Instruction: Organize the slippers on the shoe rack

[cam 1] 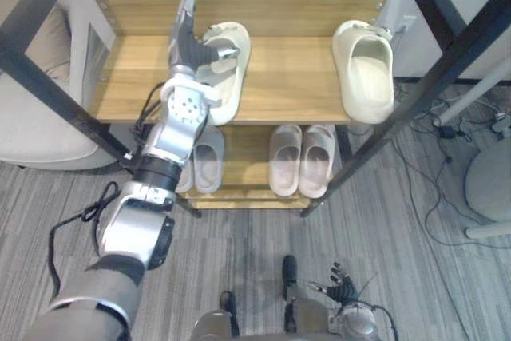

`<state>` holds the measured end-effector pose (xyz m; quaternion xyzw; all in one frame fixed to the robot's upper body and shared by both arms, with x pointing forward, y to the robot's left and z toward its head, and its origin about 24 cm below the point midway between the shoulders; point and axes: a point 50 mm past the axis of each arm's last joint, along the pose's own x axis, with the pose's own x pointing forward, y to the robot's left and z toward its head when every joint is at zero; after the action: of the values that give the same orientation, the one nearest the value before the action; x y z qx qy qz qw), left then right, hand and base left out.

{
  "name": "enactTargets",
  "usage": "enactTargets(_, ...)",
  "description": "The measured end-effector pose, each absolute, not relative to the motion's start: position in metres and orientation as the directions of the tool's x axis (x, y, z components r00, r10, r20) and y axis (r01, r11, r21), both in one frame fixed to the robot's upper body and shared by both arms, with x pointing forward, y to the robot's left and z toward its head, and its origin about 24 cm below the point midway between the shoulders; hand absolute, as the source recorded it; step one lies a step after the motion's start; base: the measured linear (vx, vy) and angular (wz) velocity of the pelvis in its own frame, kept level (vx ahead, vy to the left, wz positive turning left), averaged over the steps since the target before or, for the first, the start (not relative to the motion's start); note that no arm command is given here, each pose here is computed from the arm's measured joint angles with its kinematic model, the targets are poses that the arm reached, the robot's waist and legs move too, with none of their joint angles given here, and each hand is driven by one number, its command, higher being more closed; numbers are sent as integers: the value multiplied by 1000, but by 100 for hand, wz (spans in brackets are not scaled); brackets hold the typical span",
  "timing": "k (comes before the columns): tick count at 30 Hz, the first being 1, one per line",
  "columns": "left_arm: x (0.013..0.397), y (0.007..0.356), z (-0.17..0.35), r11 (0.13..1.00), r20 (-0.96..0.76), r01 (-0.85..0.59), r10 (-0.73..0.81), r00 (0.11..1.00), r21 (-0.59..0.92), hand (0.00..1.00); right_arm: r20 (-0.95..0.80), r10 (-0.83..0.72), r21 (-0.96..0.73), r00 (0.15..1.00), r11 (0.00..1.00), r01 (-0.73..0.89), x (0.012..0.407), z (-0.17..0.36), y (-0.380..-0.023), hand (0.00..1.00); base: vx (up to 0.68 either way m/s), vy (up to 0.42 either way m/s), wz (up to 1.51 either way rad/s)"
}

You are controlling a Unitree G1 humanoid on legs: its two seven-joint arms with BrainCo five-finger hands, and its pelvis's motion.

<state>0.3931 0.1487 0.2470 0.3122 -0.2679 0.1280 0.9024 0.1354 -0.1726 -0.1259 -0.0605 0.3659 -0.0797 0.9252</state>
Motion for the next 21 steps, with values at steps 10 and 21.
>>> enactTargets(10,394,147,258,744,590,-424,49,806,517,0,-651,-176,-167,739,982,86,141,-123,-169,0,2,10,-2)
enactTargets(21,393,150,260,766,598,-428,72,798,480,0,-641,-166,-161,749,984,80,144,-120,-166,0,9,19,-1)
